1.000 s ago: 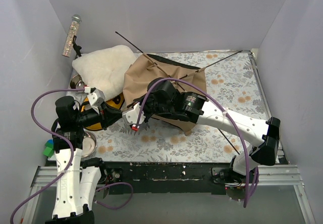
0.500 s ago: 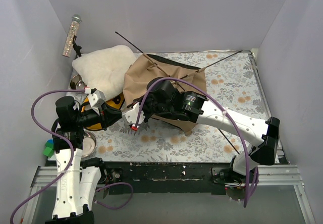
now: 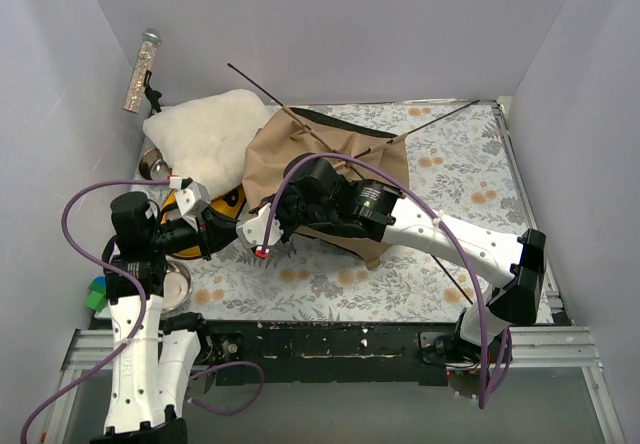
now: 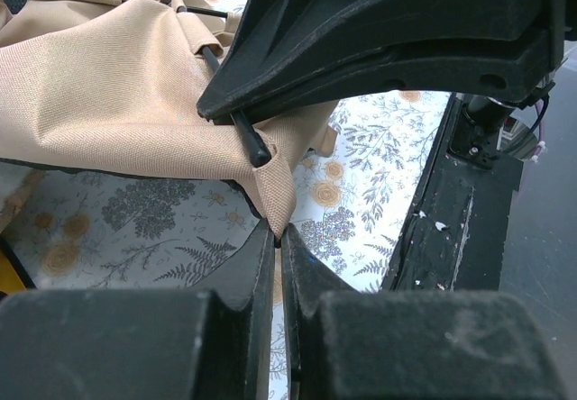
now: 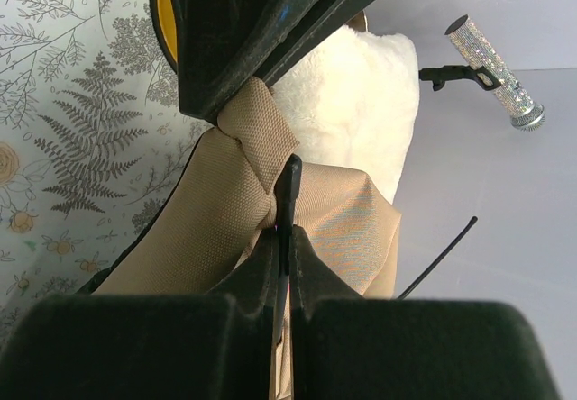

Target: Set up the pet tent

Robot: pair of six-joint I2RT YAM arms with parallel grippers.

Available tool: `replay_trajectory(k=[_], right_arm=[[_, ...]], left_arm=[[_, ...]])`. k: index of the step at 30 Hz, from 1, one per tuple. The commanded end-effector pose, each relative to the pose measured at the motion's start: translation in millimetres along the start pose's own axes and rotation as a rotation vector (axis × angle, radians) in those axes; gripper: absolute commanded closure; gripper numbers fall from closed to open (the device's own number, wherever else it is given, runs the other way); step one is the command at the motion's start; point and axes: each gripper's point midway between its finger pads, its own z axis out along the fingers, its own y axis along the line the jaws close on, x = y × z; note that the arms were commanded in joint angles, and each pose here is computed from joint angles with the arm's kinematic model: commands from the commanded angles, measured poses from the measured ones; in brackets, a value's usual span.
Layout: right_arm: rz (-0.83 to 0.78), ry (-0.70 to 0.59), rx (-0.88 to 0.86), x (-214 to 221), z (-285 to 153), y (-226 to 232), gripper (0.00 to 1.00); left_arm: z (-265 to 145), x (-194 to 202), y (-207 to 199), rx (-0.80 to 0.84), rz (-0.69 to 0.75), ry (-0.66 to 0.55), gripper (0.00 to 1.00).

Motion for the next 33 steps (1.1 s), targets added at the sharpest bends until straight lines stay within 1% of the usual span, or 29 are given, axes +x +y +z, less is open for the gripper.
replay_trajectory(k=[1,5,10,17,24,31,33], right_arm=[[-0.035,-0.029,0.052,-14,-14,-18,0.99],[-0.081,-0.036,0.05,-14,-17,-12,0.99],[-0.109,-0.021,0.022,-9,-14,-1,0.99],[-0.142,-0.018,0.025,-9,-15,1,0.99],[-0.259,-0.023,0.051,-8,-15,4,0.99],[-0.308,-0.001,0.107,-12,-7,-8,0.99],[-0.316,0.042,0.126,-5,-4,-12,0.99]], left_arm=[[0,-2,0,0.005,-0.012,-0.001,1.0],[1,-3,5,-0.02,-0.063,0.0,1.0],[2,-8,6,-0.017,-0.075,-0.012,1.0],[2,-8,8,-0.028,-0.093,-0.009,1.0],[4,-8,17,-0.047,-0.167,0.007,1.0],[5,-4,14,-0.027,-0.243,0.034,1.0],[4,-4,10,-0.011,-0.25,0.037,1.0]])
